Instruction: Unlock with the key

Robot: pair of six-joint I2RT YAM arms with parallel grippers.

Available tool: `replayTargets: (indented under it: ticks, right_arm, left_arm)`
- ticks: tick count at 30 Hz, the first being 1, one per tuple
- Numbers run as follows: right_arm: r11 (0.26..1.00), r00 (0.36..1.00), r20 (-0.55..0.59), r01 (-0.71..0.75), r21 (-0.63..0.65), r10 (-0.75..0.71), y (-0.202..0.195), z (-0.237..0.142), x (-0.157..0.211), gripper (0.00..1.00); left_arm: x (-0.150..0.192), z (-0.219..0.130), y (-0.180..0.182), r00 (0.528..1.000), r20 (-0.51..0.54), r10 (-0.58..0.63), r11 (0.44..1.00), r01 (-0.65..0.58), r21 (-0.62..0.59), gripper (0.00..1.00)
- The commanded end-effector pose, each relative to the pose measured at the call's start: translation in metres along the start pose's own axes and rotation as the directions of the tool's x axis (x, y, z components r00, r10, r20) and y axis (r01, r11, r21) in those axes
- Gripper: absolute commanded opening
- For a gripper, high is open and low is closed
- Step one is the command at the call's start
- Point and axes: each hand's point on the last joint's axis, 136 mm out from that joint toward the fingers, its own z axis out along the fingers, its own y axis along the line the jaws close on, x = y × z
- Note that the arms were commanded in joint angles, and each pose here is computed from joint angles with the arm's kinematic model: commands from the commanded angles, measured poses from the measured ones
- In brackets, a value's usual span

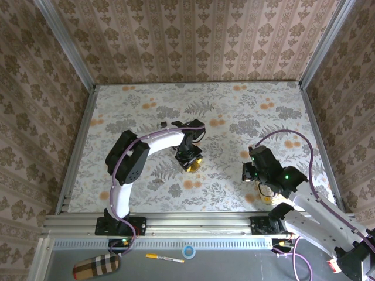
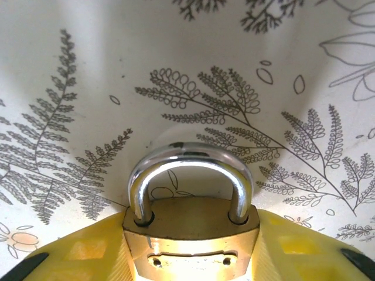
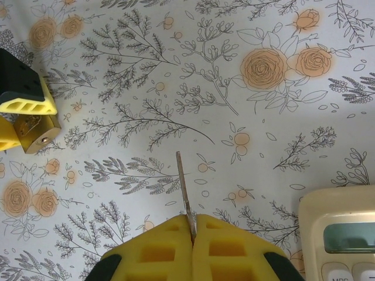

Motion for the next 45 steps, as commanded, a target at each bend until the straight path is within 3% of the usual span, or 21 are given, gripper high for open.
replayTargets:
  ticks: [1,5,8,12,18,20,24,31,45]
  right_arm:
    - [0.999,1.0,0.008,-0.018,-0.038,0.019,0.006,0.0,-0.002,0.0]
    - [0.994,0.999,0.01,-0.04,-0.104,0.041,0.019,0.004,-0.004,0.0]
    - [0.979,0.998,0.025,-0.048,-0.199,0.054,0.038,0.006,-0.008,0.0]
    - [0.959,0.996,0.084,0.015,-0.284,0.01,0.065,-0.002,-0.016,0.0]
    - [0.896,0.979,0.193,0.138,-0.422,-0.059,0.109,-0.017,-0.025,0.0]
    - [0.887,0.977,0.2,0.156,-0.435,-0.074,0.117,-0.015,-0.025,0.0]
    - [0.865,0.976,0.202,0.174,-0.471,-0.086,0.132,-0.009,-0.024,0.0]
    - [0.859,0.968,0.2,0.231,-0.458,-0.154,0.151,0.012,-0.019,0.0]
    - [0.868,0.966,0.173,0.249,-0.431,-0.191,0.157,0.039,-0.007,0.0]
  left_arm:
    - [-0.006,0.012,-0.019,1.0,0.024,0.021,0.994,-0.023,0.107,0.33]
    - [-0.004,-0.006,-0.026,0.998,0.043,0.036,0.977,-0.045,0.207,0.29]
    - [-0.001,-0.022,-0.038,0.998,0.049,0.026,0.921,-0.043,0.387,0.21]
    - [0.006,-0.055,-0.047,0.992,0.099,0.084,0.853,-0.123,0.507,0.15]
    - [0.012,-0.095,-0.044,0.988,0.137,0.07,0.708,-0.146,0.691,0.06]
    - [0.014,-0.102,-0.04,0.99,0.131,0.06,0.673,-0.137,0.727,0.05]
    - [0.014,-0.12,-0.038,0.994,0.107,0.017,0.552,-0.099,0.828,0.01]
    - [0.016,-0.125,-0.029,0.999,0.044,-0.02,0.482,-0.029,0.876,0.0]
    - [0.023,-0.118,-0.021,0.999,-0.006,-0.049,0.469,0.028,0.883,0.0]
